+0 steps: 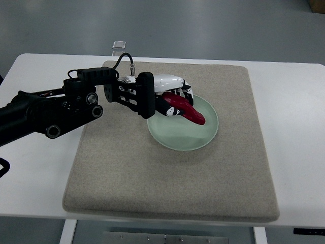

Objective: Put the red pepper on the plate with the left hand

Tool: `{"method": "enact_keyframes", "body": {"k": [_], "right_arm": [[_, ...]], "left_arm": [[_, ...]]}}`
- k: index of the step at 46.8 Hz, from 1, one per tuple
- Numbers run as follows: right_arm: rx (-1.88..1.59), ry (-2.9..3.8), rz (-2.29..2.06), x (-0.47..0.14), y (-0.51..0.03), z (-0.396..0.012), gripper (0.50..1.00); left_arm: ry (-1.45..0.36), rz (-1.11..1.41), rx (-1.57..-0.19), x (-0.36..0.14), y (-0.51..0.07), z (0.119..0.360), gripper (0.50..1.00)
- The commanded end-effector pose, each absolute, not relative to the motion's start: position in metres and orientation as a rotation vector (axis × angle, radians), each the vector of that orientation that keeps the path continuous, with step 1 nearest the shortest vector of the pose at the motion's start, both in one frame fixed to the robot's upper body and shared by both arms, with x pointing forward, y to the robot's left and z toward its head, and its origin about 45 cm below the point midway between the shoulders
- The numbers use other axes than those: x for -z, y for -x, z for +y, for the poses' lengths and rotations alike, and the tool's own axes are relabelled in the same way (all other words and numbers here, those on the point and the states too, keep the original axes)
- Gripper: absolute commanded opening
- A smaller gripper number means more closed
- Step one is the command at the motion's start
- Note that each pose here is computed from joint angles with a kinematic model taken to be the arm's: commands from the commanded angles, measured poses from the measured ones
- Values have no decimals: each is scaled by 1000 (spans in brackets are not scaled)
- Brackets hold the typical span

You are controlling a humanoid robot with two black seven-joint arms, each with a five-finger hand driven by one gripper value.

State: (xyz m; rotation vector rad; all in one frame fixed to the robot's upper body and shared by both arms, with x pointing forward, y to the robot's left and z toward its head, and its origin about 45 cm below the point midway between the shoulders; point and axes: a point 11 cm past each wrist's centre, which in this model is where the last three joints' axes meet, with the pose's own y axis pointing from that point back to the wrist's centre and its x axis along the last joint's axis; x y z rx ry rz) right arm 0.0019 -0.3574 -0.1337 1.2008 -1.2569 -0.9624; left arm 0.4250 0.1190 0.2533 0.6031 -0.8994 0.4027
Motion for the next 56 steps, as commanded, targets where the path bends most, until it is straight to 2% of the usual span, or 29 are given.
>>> {"method": "enact_keyframes", "body": {"k": [1,4,7,10,15,18,21,23,29,36,44,56], "right_arm": [[963,-1201,-1257,134,-2,-357,928],[963,-1201,-1257,134,-2,-357,928],[963,-1201,-1257,134,-2,-357,928],[963,-1201,-1257,134,-2,-357,928],[962,-1202,-1258,134,-3,-357,928],[963,-1201,-1257,134,-2,-357,928],[963,-1201,-1257,134,-2,-357,928],[963,-1201,-1257,134,-2,-357,928],[963,-1201,-1257,134,-2,-357,928],[963,-1201,-1257,134,-2,-357,928],[964,-1200,-1258,134,-2,-357,928],[963,-1201,-1257,134,-2,-357,928]], "left_arm": [[-603,-887,-403,-247,-424,117,501],[-607,-873,-407,-241,-423,117,516],[-610,-862,-408,-236,-422,117,589],[-613,-850,-409,-232,-421,118,600],[-617,-844,-412,-230,-422,119,728],[-617,-840,-411,-228,-421,118,782],[-619,-833,-410,-225,-419,119,912],[-617,-830,-410,-224,-419,119,949],[-603,-809,-431,-229,-422,120,992],[-522,-674,-537,-243,-432,129,994],[-417,-466,-744,-270,-460,168,994],[-324,-240,-990,-277,-484,236,994]]}}
